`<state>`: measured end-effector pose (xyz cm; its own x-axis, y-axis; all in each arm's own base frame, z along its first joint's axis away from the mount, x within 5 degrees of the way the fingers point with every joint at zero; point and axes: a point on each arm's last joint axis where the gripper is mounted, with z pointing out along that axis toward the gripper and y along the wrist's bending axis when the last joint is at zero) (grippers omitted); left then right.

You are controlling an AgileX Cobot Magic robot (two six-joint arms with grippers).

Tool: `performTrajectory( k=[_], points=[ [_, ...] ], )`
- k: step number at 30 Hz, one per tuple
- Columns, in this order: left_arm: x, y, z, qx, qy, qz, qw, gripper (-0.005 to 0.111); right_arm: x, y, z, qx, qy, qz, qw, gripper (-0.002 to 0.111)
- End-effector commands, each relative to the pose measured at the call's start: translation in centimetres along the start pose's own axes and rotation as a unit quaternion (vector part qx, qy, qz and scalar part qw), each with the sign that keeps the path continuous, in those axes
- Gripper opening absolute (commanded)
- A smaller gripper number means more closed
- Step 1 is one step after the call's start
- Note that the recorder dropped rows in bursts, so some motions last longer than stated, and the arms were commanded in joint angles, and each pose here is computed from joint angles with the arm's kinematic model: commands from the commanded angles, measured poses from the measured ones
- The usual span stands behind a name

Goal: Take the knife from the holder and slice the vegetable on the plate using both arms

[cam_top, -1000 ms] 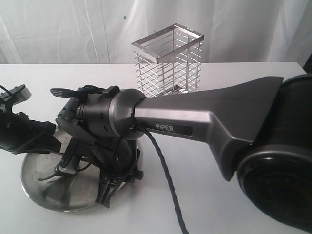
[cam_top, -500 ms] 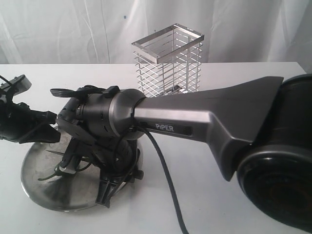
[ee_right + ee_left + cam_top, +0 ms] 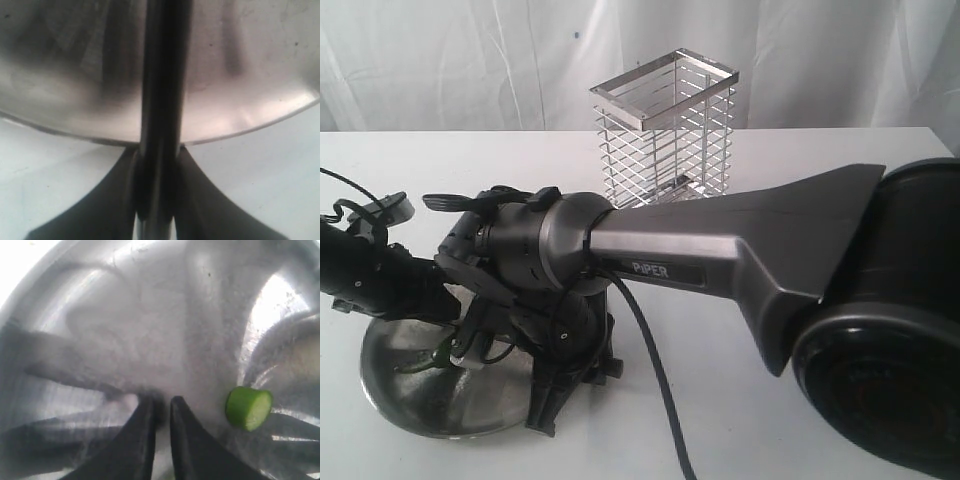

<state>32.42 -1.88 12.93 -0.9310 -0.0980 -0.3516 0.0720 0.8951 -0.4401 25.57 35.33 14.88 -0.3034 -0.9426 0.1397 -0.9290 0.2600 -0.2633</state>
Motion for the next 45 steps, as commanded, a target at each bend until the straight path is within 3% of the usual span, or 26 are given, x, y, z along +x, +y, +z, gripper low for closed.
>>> performTrajectory(
  k=[1,7,15,19,27,36,45],
  points=[
    [-0.3,-1.2,-1.6,-0.005,-0.013,0.044,0.999,0.02,0.1,-0.1,-0.2,0.002,-0.001,-0.004,1.0,0.0],
    [-1.8,-2.9,-5.9,-0.033,-0.058,0.081,0.994,0.02,0.1,-0.3,-0.2,0.009,0.0,-0.007,1.0,0.0],
    [-0.5,-4.1,-9.0,-0.055,-0.004,0.118,0.991,0.006,0.1,-0.3,-0.2,0.01,0.0,-0.007,1.0,0.0],
    [-0.3,-4.5,-9.1,-0.033,-0.001,0.102,0.994,0.007,0.1,-0.3,-0.2,0.01,0.0,-0.007,1.0,0.0],
    [0.4,-3.9,-7.7,-0.023,0.0,0.067,0.997,0.027,0.0,-0.3,-0.4,0.008,-0.003,0.015,1.0,0.0],
    [0.6,-3.8,-7.4,-0.025,-0.009,0.055,0.998,0.028,0.1,-0.3,-2.8,-0.025,-0.04,0.098,0.994,0.0],
    [1.3,-3.6,-6.9,-0.016,-0.013,0.036,0.999,0.028,0.2,0.8,-4.7,-0.111,-0.062,0.168,0.977,0.0]
  ],
)
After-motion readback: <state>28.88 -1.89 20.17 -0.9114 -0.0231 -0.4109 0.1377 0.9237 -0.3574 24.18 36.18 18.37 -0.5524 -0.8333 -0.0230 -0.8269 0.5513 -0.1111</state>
